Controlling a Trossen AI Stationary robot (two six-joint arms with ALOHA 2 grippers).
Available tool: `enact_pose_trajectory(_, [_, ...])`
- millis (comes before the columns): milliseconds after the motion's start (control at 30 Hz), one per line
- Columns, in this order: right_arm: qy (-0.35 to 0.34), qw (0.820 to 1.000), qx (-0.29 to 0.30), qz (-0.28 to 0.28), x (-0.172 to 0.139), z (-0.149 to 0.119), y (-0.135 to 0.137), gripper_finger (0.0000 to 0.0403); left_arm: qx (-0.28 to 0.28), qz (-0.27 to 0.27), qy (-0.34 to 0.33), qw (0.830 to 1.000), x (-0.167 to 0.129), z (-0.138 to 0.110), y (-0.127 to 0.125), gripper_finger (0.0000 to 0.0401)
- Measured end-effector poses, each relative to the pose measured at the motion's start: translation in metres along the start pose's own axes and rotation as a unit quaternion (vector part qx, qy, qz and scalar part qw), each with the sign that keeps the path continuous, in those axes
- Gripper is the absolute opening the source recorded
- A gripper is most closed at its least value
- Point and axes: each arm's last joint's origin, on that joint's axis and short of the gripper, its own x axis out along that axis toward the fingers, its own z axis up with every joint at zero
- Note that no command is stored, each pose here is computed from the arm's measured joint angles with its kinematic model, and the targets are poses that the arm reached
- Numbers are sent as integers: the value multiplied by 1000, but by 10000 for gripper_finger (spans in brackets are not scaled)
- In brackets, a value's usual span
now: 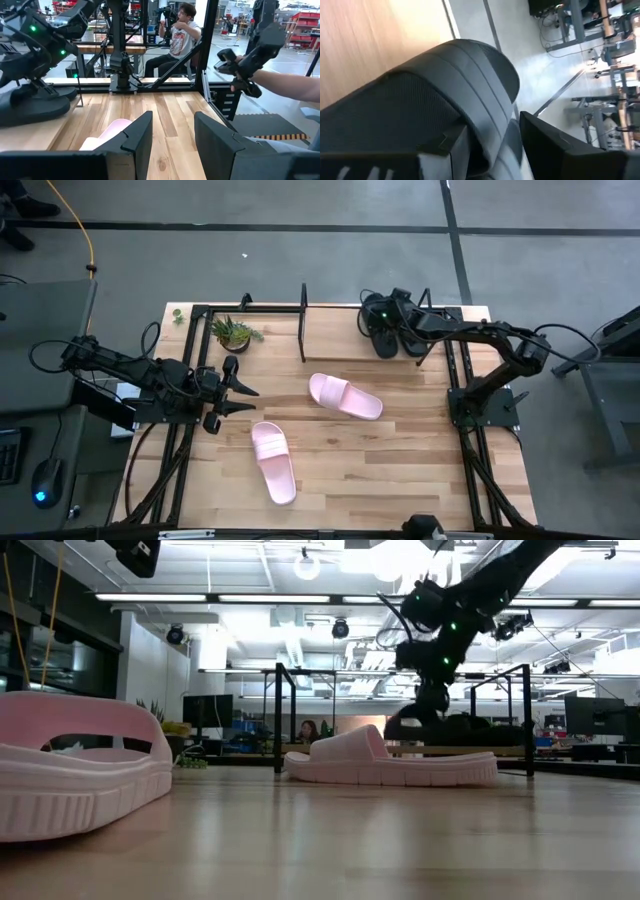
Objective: Pick and place slides into the shelf
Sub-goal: Put the black slide on the shelf
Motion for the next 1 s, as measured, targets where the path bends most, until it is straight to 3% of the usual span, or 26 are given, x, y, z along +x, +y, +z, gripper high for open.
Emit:
enact_pose_trajectory(267, [9,1000,7,10,-21,23,-13,154,-2,0,0,1000,0,0,0,129])
enact_pose_trajectory(600, [67,997,39,27,-15,7,-19,154,-12,0,0,1000,0,0,0,129])
enact_pose_trajectory(733, [68,995,49,61,-13,4,-19,154,-12,0,0,1000,0,0,0,129])
enact_pose_trajectory(1000, [58,995,65,57,-13,6,-20,154,-12,0,0,1000,0,0,0,129])
